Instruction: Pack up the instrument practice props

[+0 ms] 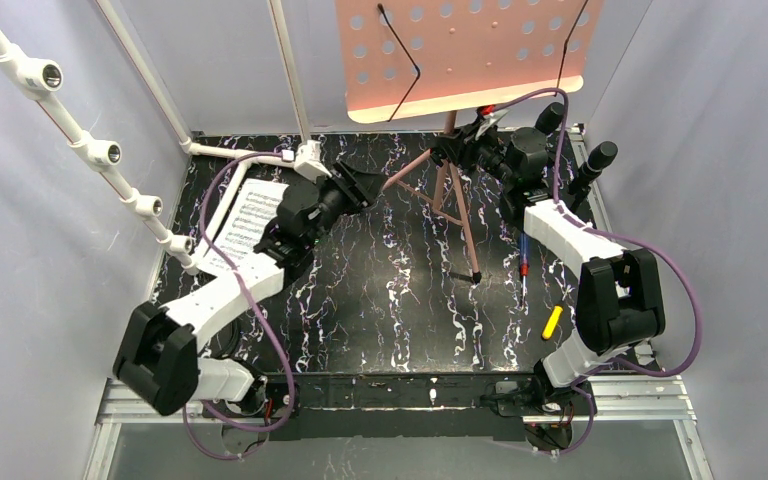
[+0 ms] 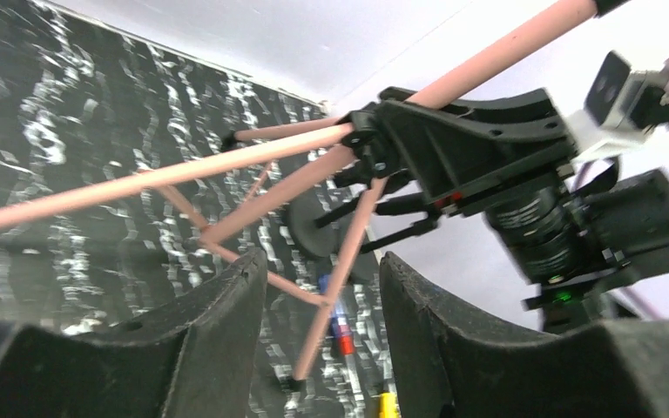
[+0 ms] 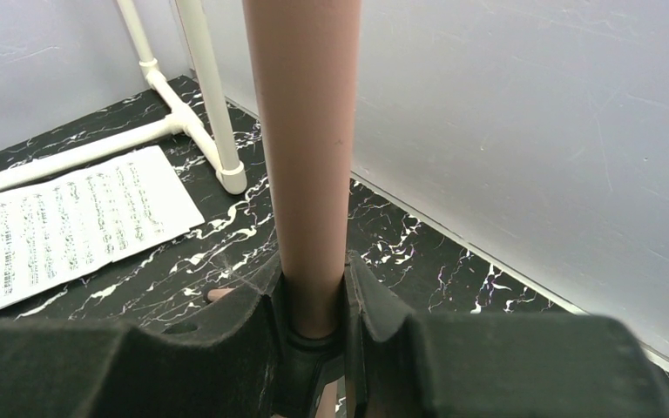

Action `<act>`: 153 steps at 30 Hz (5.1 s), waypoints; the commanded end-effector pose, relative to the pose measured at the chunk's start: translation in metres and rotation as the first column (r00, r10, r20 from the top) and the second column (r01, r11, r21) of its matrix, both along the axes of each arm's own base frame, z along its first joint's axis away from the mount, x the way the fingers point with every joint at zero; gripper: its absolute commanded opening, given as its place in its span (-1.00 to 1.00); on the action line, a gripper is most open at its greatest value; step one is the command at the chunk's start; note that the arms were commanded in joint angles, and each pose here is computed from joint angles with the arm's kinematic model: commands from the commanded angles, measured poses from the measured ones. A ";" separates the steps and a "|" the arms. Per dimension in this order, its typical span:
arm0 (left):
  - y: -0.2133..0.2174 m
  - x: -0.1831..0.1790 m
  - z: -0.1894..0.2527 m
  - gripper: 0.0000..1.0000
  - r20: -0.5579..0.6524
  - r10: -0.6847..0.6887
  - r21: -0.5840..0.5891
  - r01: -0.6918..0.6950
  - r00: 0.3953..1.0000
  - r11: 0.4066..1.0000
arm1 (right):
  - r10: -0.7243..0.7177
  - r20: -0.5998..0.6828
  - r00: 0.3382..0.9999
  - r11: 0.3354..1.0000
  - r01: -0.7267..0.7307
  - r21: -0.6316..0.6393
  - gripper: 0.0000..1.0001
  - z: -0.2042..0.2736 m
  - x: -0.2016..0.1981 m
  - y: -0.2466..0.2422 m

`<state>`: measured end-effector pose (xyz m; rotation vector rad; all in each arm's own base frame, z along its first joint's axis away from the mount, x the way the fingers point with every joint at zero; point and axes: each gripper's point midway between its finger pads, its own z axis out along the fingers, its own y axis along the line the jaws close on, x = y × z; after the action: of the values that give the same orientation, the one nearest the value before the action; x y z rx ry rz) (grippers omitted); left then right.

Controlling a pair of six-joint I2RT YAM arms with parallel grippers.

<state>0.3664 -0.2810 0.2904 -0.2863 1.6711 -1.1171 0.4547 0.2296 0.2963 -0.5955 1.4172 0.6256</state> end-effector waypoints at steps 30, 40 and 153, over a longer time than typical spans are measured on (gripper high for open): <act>0.007 -0.048 0.065 0.30 0.449 -0.449 0.446 0.242 0.773 0.862 | 0.408 -0.214 0.888 0.913 -0.401 0.079 -0.97 -0.026 -0.150 0.086; -0.020 -0.038 0.108 0.28 0.557 -0.554 0.418 0.367 0.619 0.831 | 0.362 -0.191 0.912 0.932 -0.353 0.083 -0.34 -0.018 -0.148 0.080; -0.038 -0.081 0.103 -1.00 0.554 -0.566 0.320 0.472 0.611 0.822 | 0.275 -0.034 0.961 0.953 -0.268 0.145 0.97 -0.018 -0.172 0.092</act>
<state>0.2918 -0.3262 0.3753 0.7263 1.2236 -1.3092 0.2823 0.3157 0.2590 -0.6724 1.4181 0.9717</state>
